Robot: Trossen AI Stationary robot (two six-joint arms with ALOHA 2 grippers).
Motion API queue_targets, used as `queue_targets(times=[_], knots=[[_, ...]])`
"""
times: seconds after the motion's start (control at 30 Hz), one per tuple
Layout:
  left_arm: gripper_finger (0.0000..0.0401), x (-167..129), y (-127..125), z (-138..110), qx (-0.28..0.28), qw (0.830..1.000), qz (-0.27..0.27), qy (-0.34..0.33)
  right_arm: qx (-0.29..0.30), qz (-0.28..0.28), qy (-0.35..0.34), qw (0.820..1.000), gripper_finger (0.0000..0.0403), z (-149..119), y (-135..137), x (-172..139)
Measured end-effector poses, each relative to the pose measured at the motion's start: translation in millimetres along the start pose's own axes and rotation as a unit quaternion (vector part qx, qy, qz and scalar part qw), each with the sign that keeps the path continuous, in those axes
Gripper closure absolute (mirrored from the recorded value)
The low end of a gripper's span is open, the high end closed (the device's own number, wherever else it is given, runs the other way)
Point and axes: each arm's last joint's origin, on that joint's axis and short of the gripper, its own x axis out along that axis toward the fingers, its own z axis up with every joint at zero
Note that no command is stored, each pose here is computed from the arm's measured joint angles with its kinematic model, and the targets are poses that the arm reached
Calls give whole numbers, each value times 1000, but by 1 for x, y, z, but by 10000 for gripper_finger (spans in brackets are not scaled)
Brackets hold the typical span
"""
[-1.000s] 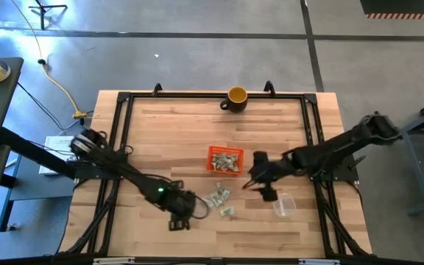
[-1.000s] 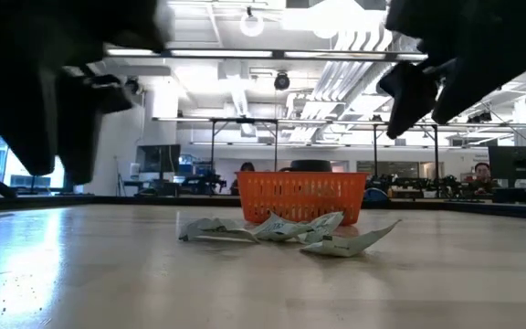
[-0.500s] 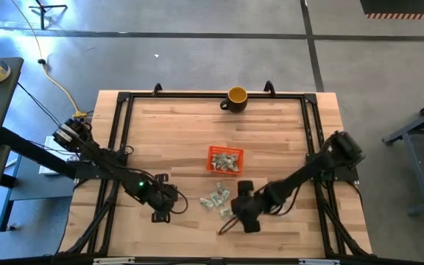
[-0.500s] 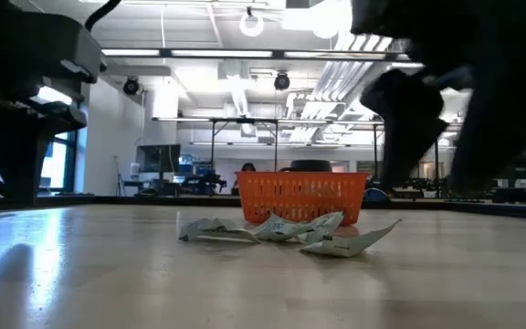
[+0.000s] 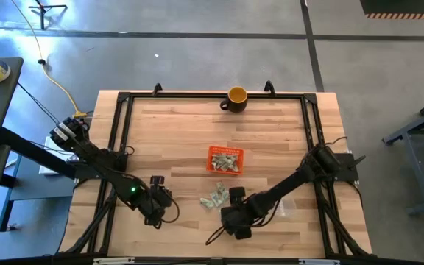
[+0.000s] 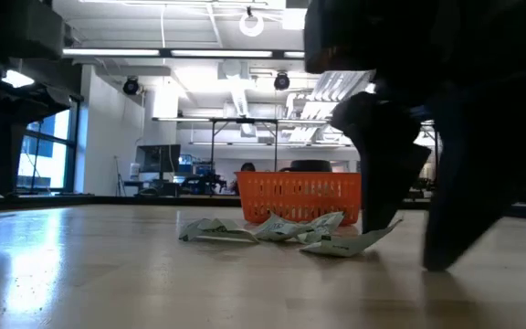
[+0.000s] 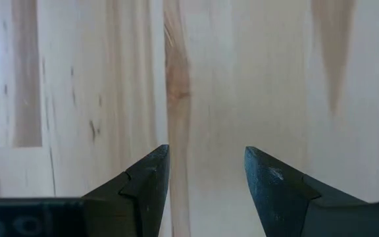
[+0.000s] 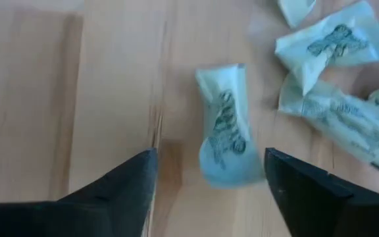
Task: Pick and place items into bin
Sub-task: Put the light green stevia packet into the orange bin
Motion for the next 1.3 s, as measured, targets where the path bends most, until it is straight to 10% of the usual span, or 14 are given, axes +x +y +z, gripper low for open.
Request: queue_targets(times=[0.5,1.07,1.3], knots=[[172,2,6,5,-32,999,0,-1,-10,28,26,999,392,3,-28,8],[172,5,13,16,-46,999,-4,-28,91,-141,-15,986,402,5,-144,-105],[172,9,24,31,-26,998,-8,-64,72,0,0,997,379,13,-183,-84]])
